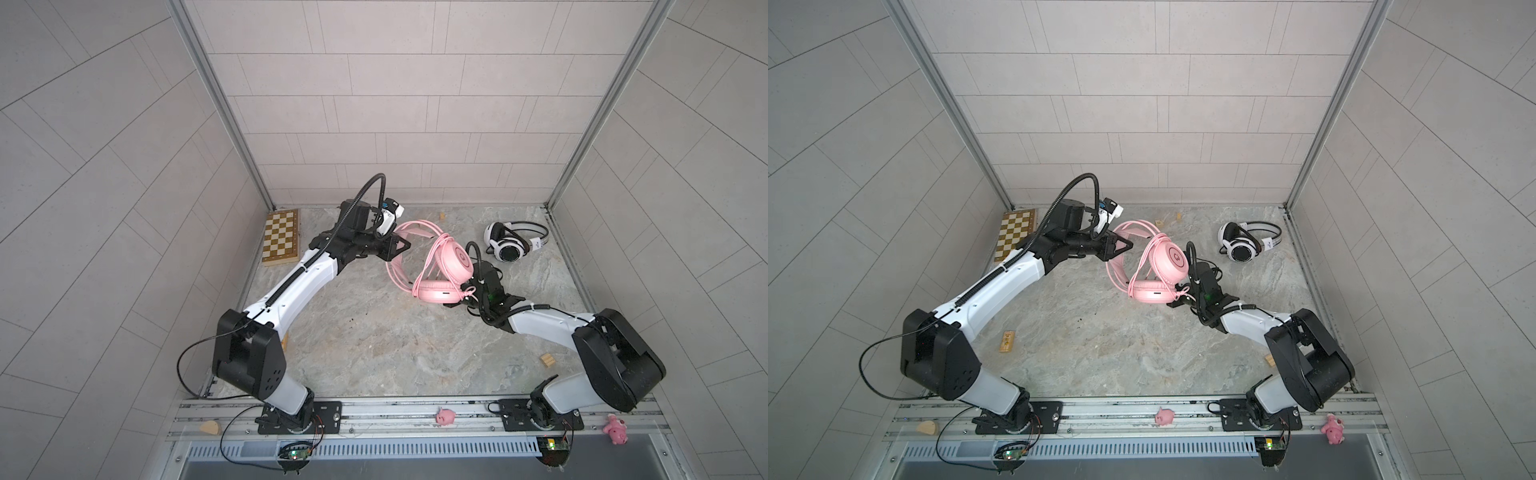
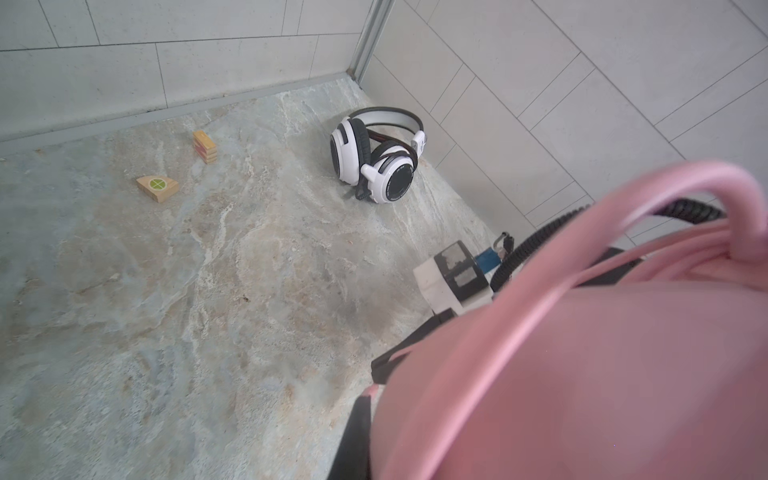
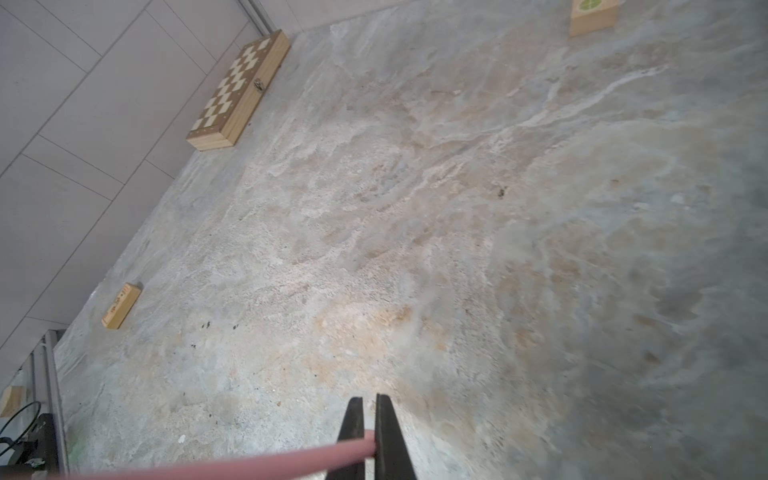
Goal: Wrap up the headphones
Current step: 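Raise the headset with the left gripper while the right gripper pulls cable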
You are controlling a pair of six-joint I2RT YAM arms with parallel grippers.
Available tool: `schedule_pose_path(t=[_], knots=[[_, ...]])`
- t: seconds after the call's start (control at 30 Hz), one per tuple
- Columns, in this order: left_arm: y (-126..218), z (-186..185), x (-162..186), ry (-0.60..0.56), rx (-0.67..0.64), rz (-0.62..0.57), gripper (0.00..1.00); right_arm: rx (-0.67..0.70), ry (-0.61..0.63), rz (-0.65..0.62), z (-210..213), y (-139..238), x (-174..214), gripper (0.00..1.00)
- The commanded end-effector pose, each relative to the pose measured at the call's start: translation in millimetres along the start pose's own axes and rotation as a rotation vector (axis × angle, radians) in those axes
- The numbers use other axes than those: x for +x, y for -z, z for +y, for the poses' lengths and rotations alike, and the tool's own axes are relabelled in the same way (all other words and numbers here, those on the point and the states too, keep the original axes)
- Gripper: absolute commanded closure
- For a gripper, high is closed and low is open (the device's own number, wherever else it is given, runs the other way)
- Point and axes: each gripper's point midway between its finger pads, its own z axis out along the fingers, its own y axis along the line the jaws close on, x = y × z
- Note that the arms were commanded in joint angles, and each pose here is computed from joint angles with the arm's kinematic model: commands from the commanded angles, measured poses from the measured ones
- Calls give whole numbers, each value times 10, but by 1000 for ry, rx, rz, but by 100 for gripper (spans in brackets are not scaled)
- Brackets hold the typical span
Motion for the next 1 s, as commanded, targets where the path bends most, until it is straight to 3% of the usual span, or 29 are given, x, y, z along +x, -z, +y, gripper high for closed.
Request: schedule_pose_path(t=[0.0, 0.2, 0.4, 0.6, 0.73, 0.97], knots=[[276, -529, -679, 12, 218, -282, 100, -45, -64, -48, 130, -45, -30, 97], [489, -125, -863, 139, 61, -541, 100, -151, -199, -229, 276, 78, -306, 96], [743, 265, -867, 260, -132, -680, 100, -164, -320, -261, 347, 115, -429, 96], [770, 497, -812, 377, -183, -712, 100, -194, -323, -265, 632, 127, -502, 96], [753, 623, -757, 430, -209, -711, 100, -273, -387, -274, 823, 186, -650, 96], [802, 758, -689, 435, -283, -712, 100, -378, -460, -269, 1066, 337, -786, 97]])
